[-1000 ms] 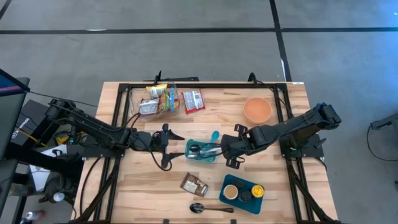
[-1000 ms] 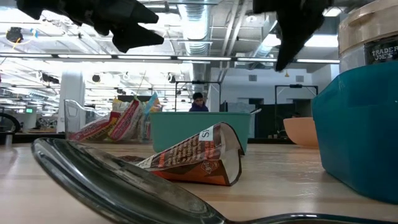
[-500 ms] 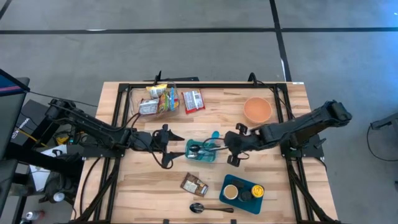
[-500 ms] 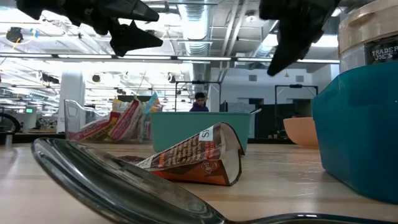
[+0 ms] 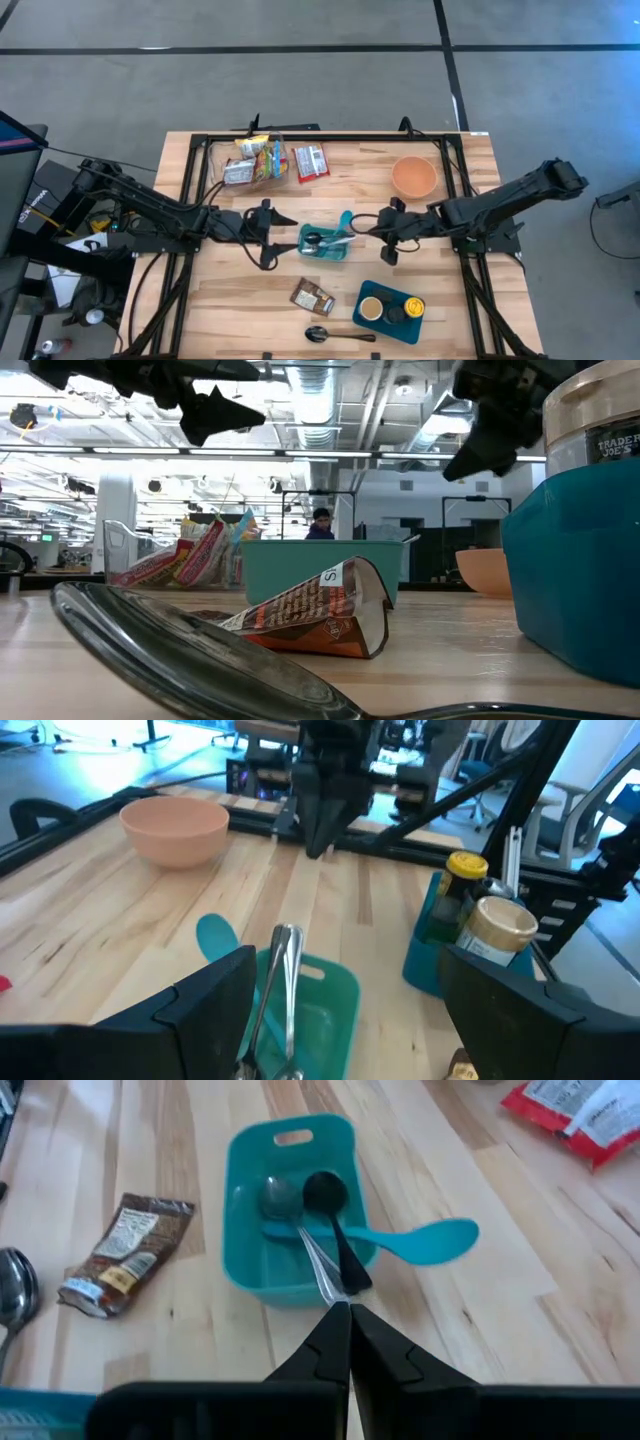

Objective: Pick & Place Food Item
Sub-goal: Put the orange seasoning pack into the blue bin

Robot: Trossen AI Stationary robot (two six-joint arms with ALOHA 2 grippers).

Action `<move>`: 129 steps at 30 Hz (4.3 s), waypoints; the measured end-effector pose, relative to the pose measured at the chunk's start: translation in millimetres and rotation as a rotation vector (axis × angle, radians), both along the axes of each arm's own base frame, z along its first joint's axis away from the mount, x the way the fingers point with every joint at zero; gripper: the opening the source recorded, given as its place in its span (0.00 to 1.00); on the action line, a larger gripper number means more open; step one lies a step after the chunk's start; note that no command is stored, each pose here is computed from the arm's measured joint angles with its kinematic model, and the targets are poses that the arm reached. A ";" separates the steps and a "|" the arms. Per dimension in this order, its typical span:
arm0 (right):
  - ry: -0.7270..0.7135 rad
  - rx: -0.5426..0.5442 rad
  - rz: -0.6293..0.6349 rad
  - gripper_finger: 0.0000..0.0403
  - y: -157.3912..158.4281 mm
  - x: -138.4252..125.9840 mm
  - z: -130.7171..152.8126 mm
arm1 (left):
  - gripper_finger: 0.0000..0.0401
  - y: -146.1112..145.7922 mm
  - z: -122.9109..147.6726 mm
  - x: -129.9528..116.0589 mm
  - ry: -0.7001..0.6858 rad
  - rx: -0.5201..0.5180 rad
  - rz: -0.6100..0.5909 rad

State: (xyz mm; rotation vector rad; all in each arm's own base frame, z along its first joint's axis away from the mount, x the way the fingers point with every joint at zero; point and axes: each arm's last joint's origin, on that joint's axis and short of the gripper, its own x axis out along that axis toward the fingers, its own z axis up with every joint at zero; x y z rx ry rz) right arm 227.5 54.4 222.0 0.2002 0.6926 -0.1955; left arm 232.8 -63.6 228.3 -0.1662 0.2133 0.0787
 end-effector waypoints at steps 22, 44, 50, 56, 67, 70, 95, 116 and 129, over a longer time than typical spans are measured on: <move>-0.062 0.024 -0.003 0.00 0.0 -1.9 -18.5 | 0.75 0.6 3.1 0.9 -0.051 -0.320 0.069; -0.061 0.024 -0.009 0.00 -1.7 -1.5 -18.5 | 0.75 -36.3 2.9 -12.4 -0.017 -0.677 -0.011; -0.061 0.024 -0.009 0.00 -1.7 -1.5 -18.5 | 0.75 -59.0 2.9 -24.2 0.019 -0.677 -0.113; -0.061 0.024 -0.009 0.00 -1.7 -1.5 -18.5 | 0.75 -73.5 2.8 -33.5 0.041 -0.676 -0.178; -0.062 0.025 -0.008 0.00 -1.6 -1.5 -18.4 | 0.75 -81.8 2.9 -39.9 0.042 -0.674 -0.190; -0.062 0.025 -0.008 0.00 -1.6 -1.5 -18.4 | 0.75 -79.3 3.1 -39.2 0.004 -0.660 -0.112; -0.062 0.023 -0.010 0.00 -1.9 -1.5 -18.4 | 0.75 -68.3 35.3 -14.4 -0.001 -0.396 0.109; -0.062 0.023 -0.010 0.00 -1.9 -1.5 -18.4 | 0.75 -106.7 -26.8 23.1 0.602 -0.691 0.175; -0.063 0.024 -0.010 0.00 -1.8 -1.4 -18.2 | 0.75 -112.8 -56.1 31.1 0.668 -0.705 0.247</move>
